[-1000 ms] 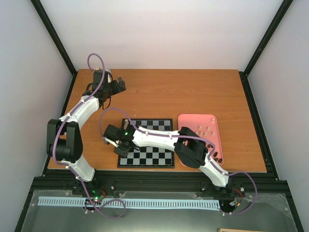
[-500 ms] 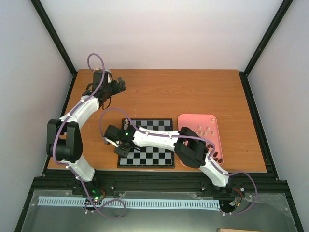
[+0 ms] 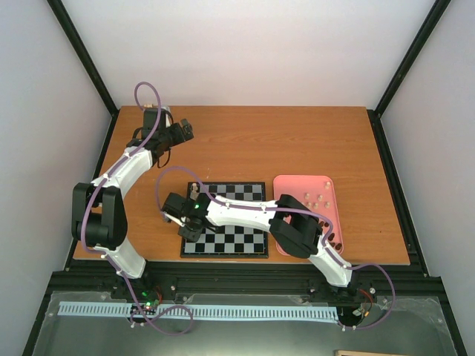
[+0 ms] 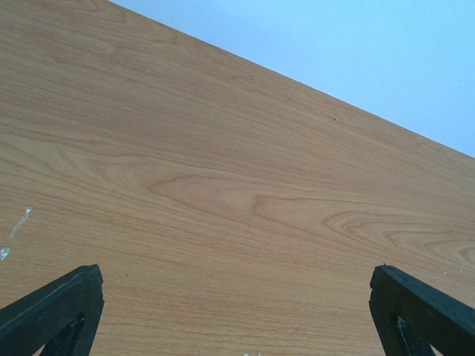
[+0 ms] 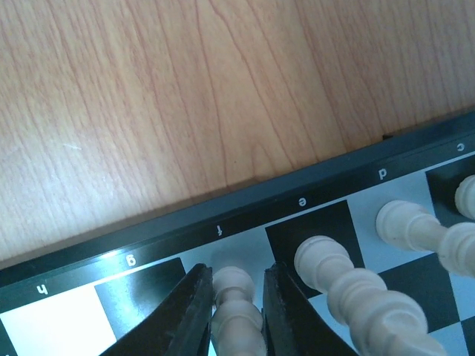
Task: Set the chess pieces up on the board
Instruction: Place the chess piece on the chessboard.
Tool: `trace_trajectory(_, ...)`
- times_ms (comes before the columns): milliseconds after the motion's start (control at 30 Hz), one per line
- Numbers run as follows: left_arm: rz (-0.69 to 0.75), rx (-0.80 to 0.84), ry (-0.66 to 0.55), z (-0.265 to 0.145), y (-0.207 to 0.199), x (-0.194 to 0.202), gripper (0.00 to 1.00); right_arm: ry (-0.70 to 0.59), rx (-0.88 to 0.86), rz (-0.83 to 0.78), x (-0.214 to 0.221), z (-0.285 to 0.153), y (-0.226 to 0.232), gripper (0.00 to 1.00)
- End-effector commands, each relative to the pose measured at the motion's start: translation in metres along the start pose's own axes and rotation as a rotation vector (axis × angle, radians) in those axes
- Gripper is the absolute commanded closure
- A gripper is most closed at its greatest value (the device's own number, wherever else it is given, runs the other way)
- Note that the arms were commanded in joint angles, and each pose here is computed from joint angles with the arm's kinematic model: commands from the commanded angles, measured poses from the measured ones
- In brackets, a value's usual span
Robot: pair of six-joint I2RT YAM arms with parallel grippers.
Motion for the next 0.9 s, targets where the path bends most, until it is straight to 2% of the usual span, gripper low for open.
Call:
trace_trajectory(0,0.017,0.015,-0.023,-0.001,-0.004,-0.008,0.00,0.020,0.012,0.012,0.007,-0.007,-0.006,0.76)
trace_trajectory(500,0.022,0.016,-0.026,-0.002,-0.004,-0.009,0.00,-0.060,0.008,-0.009,-0.015,-0.028,-0.007,0.68)
trace_trajectory(733,0.024,0.016,-0.028,-0.003,-0.005,-0.010,0.00,-0.162,-0.017,-0.011,-0.034,-0.066,-0.006,0.63)
trace_trajectory(800,0.024,0.016,-0.028,-0.003,-0.005,-0.010,0.00,-0.194,-0.026,-0.012,-0.038,-0.077,-0.005,0.57)
trace_trajectory(867,0.024,0.017,-0.028,-0.003,-0.005,-0.010,0.00,-0.217,-0.028,-0.013,-0.040,-0.087,-0.005,0.56)
Point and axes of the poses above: each gripper's point midway between its finger pads, its own z axis out along the fingers, its own y axis along the line the jaws close on, x = y × z, the point moved 1 cm from there along -z, back along the fingers, and after that the axes turned 3 degrees about -z, right-handed, at the moved point
